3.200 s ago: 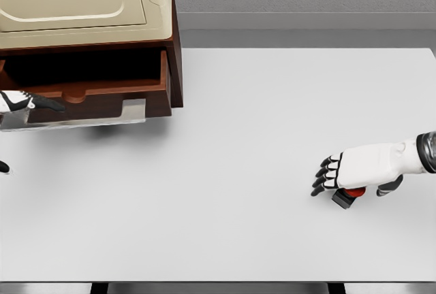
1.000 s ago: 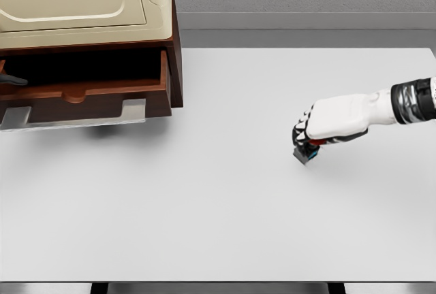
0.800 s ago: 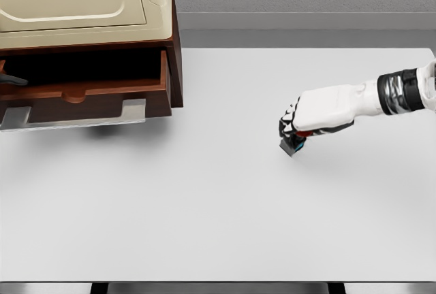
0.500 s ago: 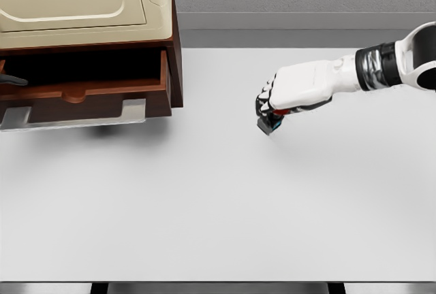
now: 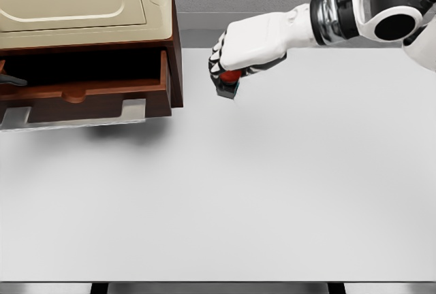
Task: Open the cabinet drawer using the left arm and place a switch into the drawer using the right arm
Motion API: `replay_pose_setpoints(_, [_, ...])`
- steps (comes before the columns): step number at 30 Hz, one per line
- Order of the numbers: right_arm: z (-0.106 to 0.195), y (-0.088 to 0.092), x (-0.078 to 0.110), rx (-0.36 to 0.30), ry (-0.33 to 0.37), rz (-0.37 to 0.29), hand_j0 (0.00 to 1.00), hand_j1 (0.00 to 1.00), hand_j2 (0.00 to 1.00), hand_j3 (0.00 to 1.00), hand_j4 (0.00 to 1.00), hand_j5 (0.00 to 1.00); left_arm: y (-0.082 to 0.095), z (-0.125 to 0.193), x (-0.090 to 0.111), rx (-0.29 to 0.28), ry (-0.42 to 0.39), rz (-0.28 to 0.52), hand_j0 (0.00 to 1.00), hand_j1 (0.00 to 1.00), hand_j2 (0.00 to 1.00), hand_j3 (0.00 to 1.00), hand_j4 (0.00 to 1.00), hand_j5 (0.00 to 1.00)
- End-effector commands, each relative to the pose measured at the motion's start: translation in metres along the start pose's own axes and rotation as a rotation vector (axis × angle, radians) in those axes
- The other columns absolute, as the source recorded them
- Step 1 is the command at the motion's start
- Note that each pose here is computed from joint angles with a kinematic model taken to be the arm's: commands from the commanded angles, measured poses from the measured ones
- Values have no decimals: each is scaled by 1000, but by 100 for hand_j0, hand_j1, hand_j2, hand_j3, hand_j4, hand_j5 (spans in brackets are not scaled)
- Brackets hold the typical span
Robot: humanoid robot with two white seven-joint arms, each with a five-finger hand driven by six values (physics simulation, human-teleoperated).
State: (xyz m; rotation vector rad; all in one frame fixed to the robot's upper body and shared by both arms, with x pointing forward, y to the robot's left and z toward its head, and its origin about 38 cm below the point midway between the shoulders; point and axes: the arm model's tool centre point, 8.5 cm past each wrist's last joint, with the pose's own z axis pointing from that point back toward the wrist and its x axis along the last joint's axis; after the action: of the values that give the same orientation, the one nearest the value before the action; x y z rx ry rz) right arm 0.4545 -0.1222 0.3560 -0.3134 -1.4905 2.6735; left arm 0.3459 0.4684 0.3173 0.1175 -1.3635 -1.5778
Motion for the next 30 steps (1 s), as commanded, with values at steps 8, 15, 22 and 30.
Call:
replay_pose_setpoints(8, [-9, -44, 2, -54, -30, 39, 56, 56, 56, 56, 56, 56, 1, 1, 0, 5, 2, 5, 100, 100, 100, 100, 100, 100])
replay_pose_setpoints(15, [-22, -61, -4, -66, -30, 45, 55, 55, 55, 55, 55, 55, 1, 1, 0, 5, 0, 6, 100, 100, 100, 100, 100, 100])
replay_pose_setpoints(22, [-36, -87, -4, -78, -37, 73, 54, 54, 54, 54, 54, 54, 1, 1, 0, 4, 2, 6, 100, 100, 100, 100, 100, 100])
replay_pose_setpoints(30, [-87, -123, -13, -92, -40, 41, 54, 54, 54, 54, 54, 54, 0, 0, 0, 3, -1, 6, 100, 100, 100, 100, 100, 100])
